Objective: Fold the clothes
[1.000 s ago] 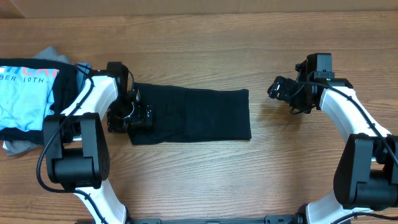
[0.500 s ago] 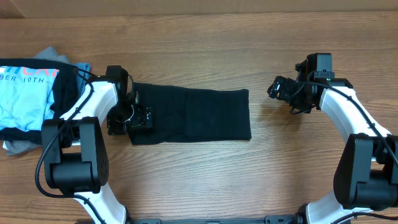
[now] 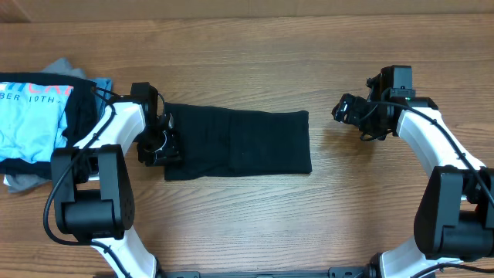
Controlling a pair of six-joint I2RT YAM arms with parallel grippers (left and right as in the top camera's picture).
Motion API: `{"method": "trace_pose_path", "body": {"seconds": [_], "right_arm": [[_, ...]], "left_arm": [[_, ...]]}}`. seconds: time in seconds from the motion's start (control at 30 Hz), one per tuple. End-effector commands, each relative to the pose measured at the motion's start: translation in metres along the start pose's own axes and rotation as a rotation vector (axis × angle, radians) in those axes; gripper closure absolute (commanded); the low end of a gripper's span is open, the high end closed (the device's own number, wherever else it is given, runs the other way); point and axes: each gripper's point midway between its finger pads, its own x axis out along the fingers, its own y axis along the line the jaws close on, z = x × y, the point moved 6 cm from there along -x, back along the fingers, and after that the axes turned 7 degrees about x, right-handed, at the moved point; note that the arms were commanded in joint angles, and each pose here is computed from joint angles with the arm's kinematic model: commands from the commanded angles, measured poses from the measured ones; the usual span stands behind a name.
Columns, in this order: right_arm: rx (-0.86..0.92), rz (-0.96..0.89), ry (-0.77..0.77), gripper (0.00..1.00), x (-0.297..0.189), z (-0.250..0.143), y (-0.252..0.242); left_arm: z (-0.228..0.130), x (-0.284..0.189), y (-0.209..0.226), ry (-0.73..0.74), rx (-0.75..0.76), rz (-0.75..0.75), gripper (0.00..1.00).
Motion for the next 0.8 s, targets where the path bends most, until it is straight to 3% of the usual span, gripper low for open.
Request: {"method": "trace_pose_path", "body": {"seconds": [0.0,0.03,0.07,0.3,0.77], "right_arm": [[-0.005,0.013,-0.011,0.05,-0.003,0.003,0.003],[-0.005,0.013,-0.011,0.05,-0.003,0.003,0.003],[-0.005,0.013,-0.011,0.05,-0.003,0.003,0.004],[-0.005,0.014,-0.012,0.05,-0.003,0.003,0.004],[-0.005,0.014,-0.013,0.05,-0.003,0.003,0.004]], "left_arm": [[-0.003,0.017,-0.001,0.033,0.002,-0.027,0.8],[-0.003,0.017,-0.001,0.03,0.004,-0.026,0.93],[-0.003,0.017,-0.001,0.03,0.003,-0.026,0.96],[0.011,-0.003,-0.004,0.002,0.009,-0.023,0.96],[0.05,-0.086,-0.027,-0.127,0.042,-0.017,0.96]]}}
